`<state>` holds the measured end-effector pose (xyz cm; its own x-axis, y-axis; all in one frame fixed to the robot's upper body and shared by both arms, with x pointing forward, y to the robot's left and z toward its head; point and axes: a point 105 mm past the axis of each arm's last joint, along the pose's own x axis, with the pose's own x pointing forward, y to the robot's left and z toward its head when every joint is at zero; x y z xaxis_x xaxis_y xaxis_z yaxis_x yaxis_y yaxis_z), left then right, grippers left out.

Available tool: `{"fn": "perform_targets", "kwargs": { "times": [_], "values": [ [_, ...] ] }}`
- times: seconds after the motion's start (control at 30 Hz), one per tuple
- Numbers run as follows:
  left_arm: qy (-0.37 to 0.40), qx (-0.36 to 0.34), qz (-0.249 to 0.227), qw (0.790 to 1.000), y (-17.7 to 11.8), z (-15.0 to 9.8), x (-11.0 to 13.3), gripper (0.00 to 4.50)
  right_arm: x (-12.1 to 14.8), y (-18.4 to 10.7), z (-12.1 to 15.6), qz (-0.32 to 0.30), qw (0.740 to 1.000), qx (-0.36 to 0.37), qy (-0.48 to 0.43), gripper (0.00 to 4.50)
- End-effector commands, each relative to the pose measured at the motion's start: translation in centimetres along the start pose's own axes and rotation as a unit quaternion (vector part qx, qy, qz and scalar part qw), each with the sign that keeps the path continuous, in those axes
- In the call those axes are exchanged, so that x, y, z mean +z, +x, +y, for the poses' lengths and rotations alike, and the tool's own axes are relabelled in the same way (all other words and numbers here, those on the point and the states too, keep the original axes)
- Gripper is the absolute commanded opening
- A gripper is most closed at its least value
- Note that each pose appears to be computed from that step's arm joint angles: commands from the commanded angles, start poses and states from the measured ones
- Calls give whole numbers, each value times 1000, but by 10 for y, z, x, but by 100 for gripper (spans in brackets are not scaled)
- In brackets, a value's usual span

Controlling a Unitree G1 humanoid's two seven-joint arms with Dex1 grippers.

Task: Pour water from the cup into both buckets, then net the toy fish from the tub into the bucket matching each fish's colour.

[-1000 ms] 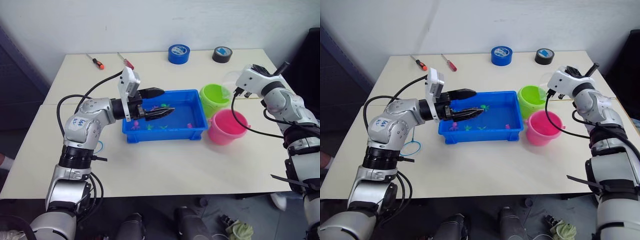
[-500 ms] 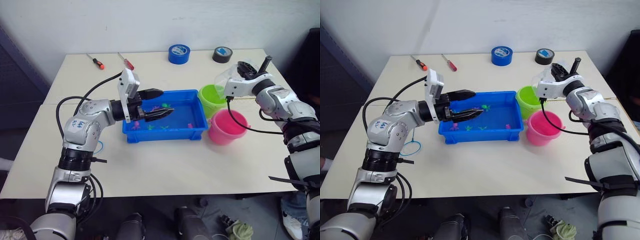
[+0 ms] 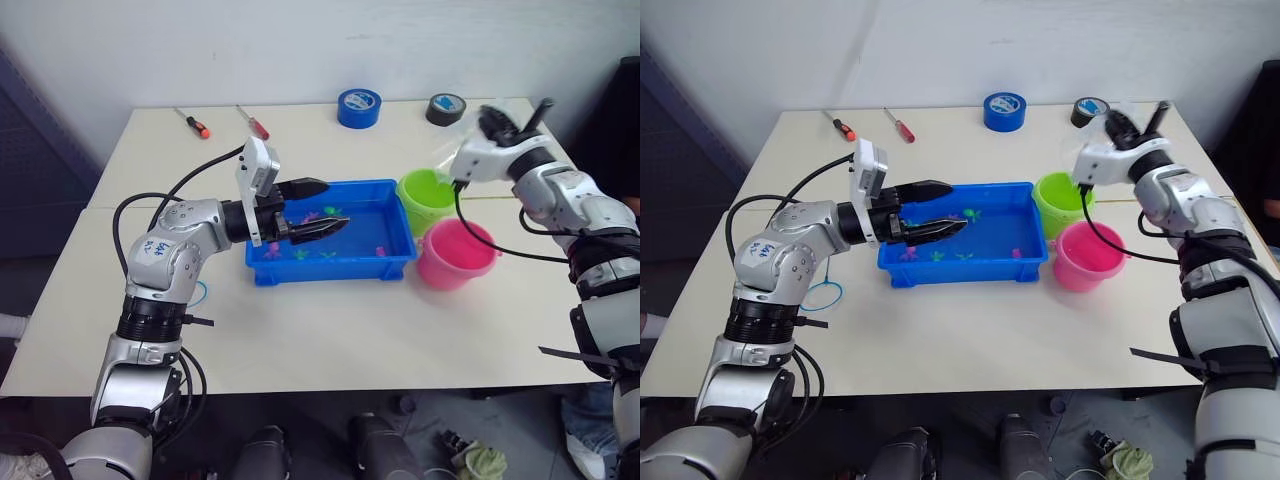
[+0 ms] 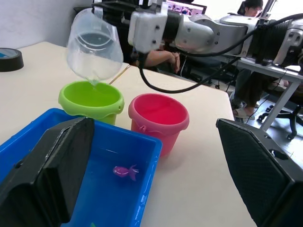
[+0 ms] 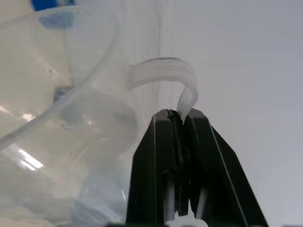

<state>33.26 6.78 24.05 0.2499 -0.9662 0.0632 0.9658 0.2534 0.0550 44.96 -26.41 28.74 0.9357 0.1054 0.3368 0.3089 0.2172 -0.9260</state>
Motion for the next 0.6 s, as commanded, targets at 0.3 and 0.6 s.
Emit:
{"fn": "perform_targets", "kwargs": {
  "times": [0.3, 0.6],
  "values": [
    [-15, -106, -54, 993, -3, -38, 36, 450, -117, -86, -42, 172, 821, -198, 507, 3],
    [-2, -161, 4, 987, -20, -49, 25, 450, -121, -199, -17, 248, 743, -208, 586, 3]
  ]
}}
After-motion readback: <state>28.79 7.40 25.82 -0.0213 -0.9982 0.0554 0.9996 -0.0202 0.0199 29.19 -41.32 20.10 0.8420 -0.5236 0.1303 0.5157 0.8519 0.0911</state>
